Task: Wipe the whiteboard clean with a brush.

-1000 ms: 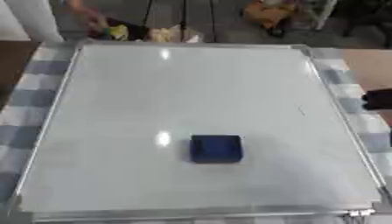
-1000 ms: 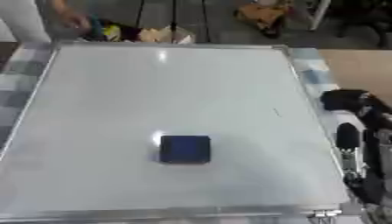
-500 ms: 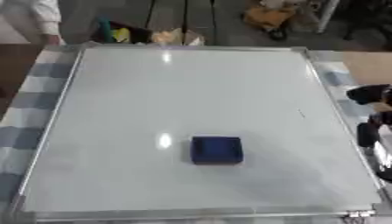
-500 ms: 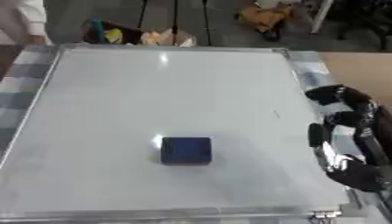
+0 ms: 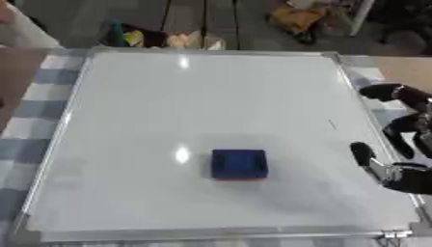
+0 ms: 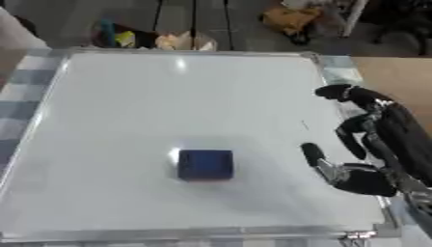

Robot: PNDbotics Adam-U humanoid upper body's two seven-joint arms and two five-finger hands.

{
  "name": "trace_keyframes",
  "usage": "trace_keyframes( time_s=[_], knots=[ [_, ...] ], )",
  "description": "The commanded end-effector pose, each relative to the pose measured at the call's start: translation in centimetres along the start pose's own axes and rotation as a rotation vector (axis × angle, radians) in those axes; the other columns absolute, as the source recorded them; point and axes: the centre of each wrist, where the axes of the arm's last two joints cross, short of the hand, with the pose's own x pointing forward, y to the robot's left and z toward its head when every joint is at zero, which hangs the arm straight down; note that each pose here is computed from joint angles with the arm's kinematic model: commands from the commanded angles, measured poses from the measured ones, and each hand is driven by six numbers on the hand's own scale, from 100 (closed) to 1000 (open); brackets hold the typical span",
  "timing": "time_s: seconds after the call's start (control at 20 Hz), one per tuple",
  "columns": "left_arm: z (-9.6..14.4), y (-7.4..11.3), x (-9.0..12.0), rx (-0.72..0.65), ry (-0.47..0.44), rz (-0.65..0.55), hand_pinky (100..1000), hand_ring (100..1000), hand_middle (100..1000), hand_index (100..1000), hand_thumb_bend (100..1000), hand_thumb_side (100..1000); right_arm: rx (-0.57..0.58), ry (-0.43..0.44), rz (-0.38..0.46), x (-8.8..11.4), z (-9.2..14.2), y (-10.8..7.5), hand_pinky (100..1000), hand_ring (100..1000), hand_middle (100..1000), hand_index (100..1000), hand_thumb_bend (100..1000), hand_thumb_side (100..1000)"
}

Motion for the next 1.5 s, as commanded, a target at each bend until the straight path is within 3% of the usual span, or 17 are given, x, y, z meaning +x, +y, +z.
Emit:
trace_keyframes(
  time_s=[0.05, 0.25, 0.45, 0.9, 1.5],
  knots=[
    [-0.5, 0.1, 0.5, -0.020, -0.021, 0.003, 388, 701, 607, 605, 155, 929, 0.070, -0.038, 0.076, -0.2, -0.8, -1.1, 755, 787, 793, 100, 332, 755],
    [-0.5, 0.0, 0.5, -0.022, -0.020, 0.011, 389, 701, 607, 606, 156, 929, 0.174, -0.066, 0.107, 0.1, -1.0, -0.9, 811, 818, 819, 100, 351, 602],
    [-0.5, -0.2, 0.5, -0.025, -0.016, 0.018, 389, 701, 607, 606, 156, 929, 0.259, -0.080, 0.128, 0.4, -1.2, -0.7, 813, 813, 822, 100, 363, 530],
    [-0.4, -0.3, 0.4, -0.030, -0.009, 0.030, 389, 702, 607, 606, 157, 930, 0.366, -0.051, 0.146, 0.5, -3.2, -1.6, 819, 823, 826, 113, 446, 485],
    [-0.3, -0.6, 0.4, -0.042, 0.000, 0.045, 388, 703, 606, 603, 157, 932, 0.460, -0.073, 0.031, 1.2, -5.8, -2.6, 821, 852, 760, 100, 446, 514]
  ],
)
